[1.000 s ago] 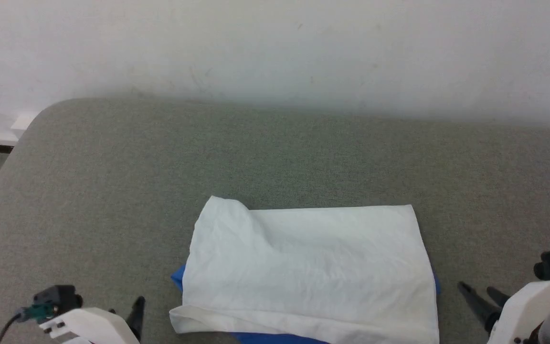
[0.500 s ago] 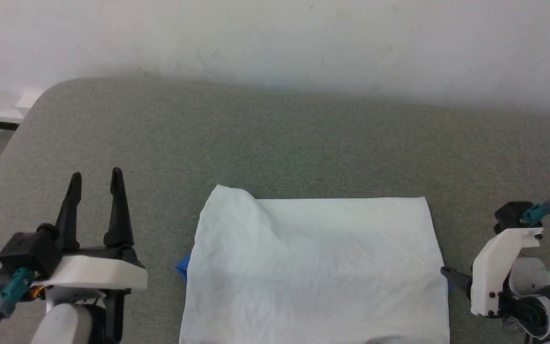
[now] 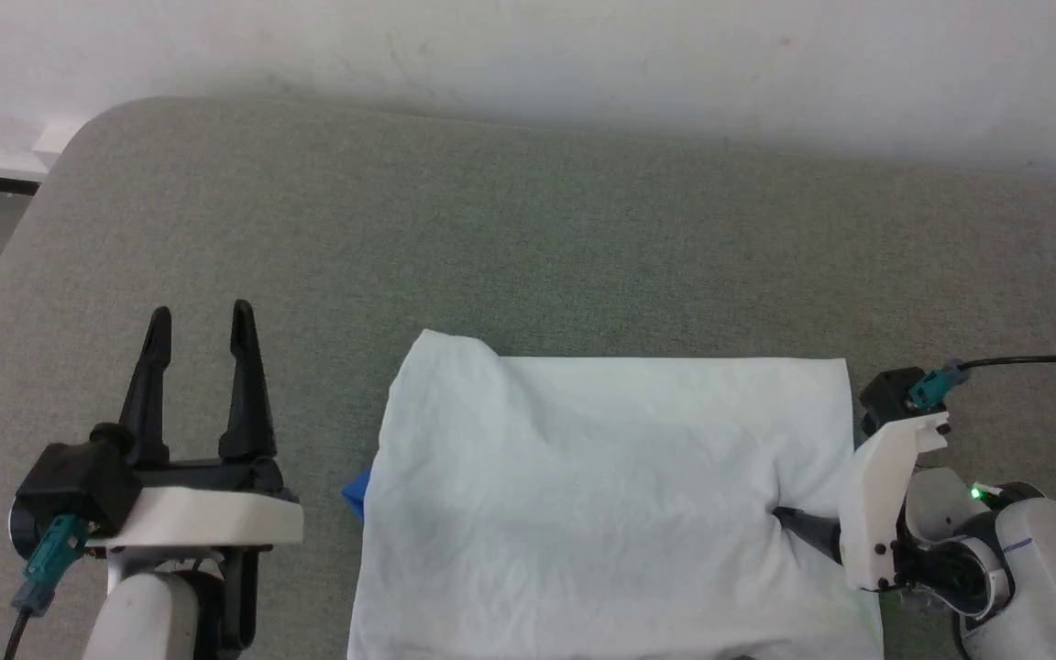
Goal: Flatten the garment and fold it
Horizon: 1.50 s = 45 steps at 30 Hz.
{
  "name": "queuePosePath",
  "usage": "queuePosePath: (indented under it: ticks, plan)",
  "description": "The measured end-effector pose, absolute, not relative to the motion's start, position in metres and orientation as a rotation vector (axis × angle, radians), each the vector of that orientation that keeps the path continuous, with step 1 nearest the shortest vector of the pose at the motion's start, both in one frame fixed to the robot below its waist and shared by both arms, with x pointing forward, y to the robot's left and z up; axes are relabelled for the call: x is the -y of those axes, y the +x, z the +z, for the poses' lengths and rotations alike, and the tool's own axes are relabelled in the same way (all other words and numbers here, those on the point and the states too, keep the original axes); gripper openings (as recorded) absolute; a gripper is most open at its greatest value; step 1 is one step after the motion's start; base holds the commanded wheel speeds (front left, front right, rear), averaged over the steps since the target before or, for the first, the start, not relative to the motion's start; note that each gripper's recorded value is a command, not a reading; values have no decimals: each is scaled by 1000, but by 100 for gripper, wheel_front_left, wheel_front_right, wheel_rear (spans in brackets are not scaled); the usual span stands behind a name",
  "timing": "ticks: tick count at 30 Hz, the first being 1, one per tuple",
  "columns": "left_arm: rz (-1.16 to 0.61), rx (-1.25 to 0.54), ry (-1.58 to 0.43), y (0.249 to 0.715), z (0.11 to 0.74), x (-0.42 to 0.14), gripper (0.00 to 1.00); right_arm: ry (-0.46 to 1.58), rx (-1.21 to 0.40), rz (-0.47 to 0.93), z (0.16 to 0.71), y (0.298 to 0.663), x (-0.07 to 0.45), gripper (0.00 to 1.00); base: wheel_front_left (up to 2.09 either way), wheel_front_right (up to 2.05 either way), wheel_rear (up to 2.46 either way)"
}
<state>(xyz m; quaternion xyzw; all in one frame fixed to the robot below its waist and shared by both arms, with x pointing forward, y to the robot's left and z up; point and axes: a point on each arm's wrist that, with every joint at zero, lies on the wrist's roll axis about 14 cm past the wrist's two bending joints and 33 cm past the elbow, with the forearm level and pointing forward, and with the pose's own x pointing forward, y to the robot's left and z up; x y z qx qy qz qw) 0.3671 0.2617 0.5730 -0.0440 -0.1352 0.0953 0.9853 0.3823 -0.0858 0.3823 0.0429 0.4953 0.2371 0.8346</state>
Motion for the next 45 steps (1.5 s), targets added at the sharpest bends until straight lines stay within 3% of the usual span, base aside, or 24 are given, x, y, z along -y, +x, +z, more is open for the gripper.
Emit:
queuePosePath:
  ticks: [1, 2, 3, 4, 5, 12, 19, 23, 35, 45]
  plan:
    - [194, 273, -91, 367, 573, -262, 100, 87, -1055, 504, 381, 383, 86, 100, 0, 0, 0]
    - [193, 272, -90, 367, 572, -262, 100, 87, -1062, 503, 380, 383, 87, 40, 0, 0, 0]
    - [192, 272, -88, 367, 572, -263, 100, 85, -1065, 503, 379, 383, 88, 8, 0, 0, 0]
    - [193, 272, -88, 367, 571, -263, 100, 85, -1064, 500, 379, 385, 89, 8, 0, 0, 0]
    - [194, 272, -89, 367, 571, -263, 100, 90, -1065, 495, 378, 386, 91, 0, 0, 0, 0]
    - [190, 275, -96, 366, 570, -262, 100, 126, -1053, 421, 379, 391, 118, 0, 0, 0, 0]
    - [172, 265, -97, 363, 565, -256, 100, 64, -1066, 186, 381, 389, 207, 0, 0, 0, 0]
    - [158, 259, -109, 361, 563, -252, 100, 18, -1056, 120, 387, 383, 228, 0, 0, 0, 0]
    - [128, 276, -113, 354, 568, -243, 100, -74, -806, 343, 475, 384, 157, 0, 0, 0, 0]
    - [126, 275, -124, 351, 566, -242, 100, -81, -762, 622, 484, 373, 58, 0, 0, 0, 0]
